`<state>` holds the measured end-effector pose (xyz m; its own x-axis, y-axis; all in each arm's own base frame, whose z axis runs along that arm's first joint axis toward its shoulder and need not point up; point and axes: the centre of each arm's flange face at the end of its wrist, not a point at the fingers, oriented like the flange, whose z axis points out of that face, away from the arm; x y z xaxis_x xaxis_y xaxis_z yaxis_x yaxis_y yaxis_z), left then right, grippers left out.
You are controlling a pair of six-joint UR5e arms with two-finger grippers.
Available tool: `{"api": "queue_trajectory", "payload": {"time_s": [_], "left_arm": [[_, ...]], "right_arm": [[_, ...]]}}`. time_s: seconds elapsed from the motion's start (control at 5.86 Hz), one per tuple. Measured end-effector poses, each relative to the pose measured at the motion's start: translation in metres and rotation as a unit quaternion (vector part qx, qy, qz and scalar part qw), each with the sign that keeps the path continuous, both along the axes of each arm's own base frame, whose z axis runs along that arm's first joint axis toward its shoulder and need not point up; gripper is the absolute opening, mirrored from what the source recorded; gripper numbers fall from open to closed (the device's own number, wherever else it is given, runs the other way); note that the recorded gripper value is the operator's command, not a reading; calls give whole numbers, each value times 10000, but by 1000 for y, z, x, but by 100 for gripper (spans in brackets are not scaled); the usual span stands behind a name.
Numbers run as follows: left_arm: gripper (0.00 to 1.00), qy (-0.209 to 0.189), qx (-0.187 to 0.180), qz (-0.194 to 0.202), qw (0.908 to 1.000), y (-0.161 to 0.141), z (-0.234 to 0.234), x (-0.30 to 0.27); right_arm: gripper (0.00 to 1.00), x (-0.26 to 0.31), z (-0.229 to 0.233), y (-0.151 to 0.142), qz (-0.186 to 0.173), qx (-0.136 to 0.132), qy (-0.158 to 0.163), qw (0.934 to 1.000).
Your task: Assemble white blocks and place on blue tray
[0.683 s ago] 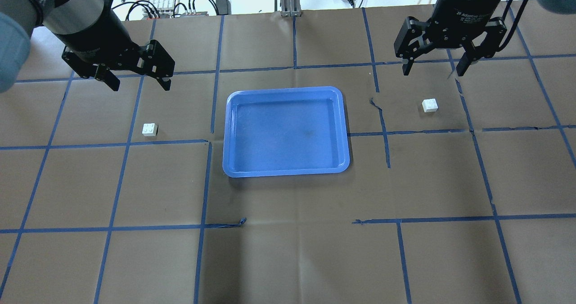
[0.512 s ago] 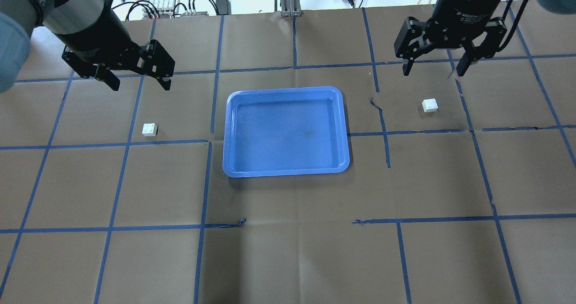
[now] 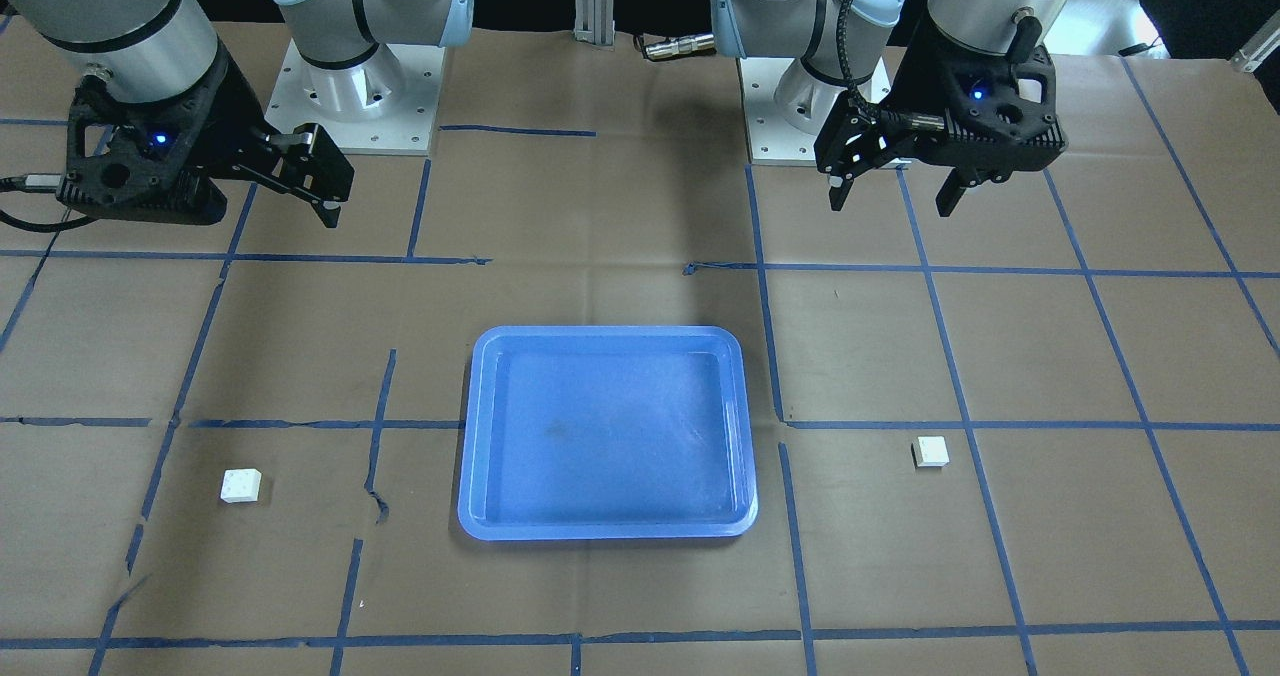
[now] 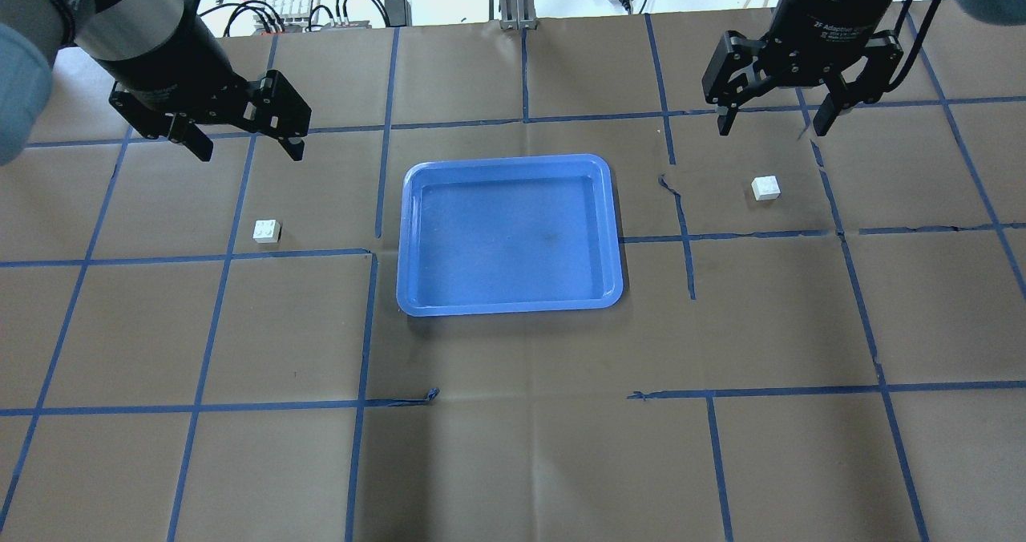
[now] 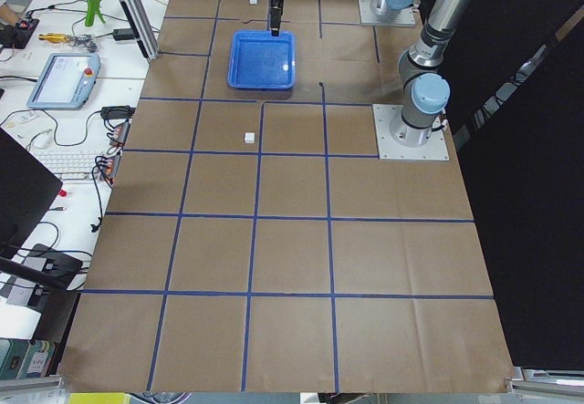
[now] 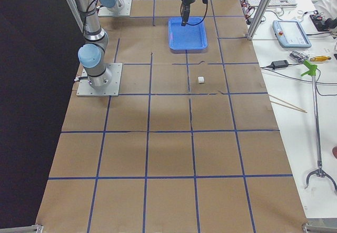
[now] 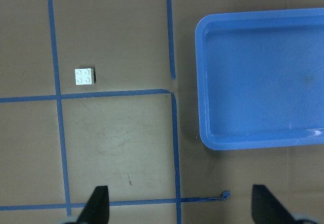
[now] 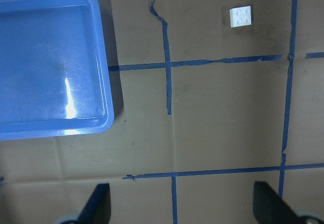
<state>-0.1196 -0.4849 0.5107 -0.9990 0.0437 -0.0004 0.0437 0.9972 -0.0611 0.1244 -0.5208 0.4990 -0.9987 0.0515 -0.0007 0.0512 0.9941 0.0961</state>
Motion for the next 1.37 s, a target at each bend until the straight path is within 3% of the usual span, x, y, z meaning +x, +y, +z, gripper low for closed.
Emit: {"api": "queue_trajectory", "payload": {"time_s": [0.51,0.68,0.85,1.02,1.2,1.37], "left_arm": [[99,-18,-9,-6,10000,1,1,0],[99,-22,-6,-12,10000,1,1,0],[99,-24,19,-36,10000,2,-3,1],[99,-27,89,-56,9999,-1,-12,5],[99,-32,157,-69,9998,-7,-23,9],[99,-27,238,1,9997,-17,-34,21]], "right_arm": [[100,-2,1,-1,1062,-33,-98,9943],[100,-3,0,-2,1374,-34,-127,9904],[100,-5,-3,-4,1917,-26,-178,9813],[100,-12,-5,-8,2585,-14,-248,9657],[100,-29,-7,-13,3222,-12,-334,9461],[100,-55,-10,-19,3839,-16,-437,9223]]}}
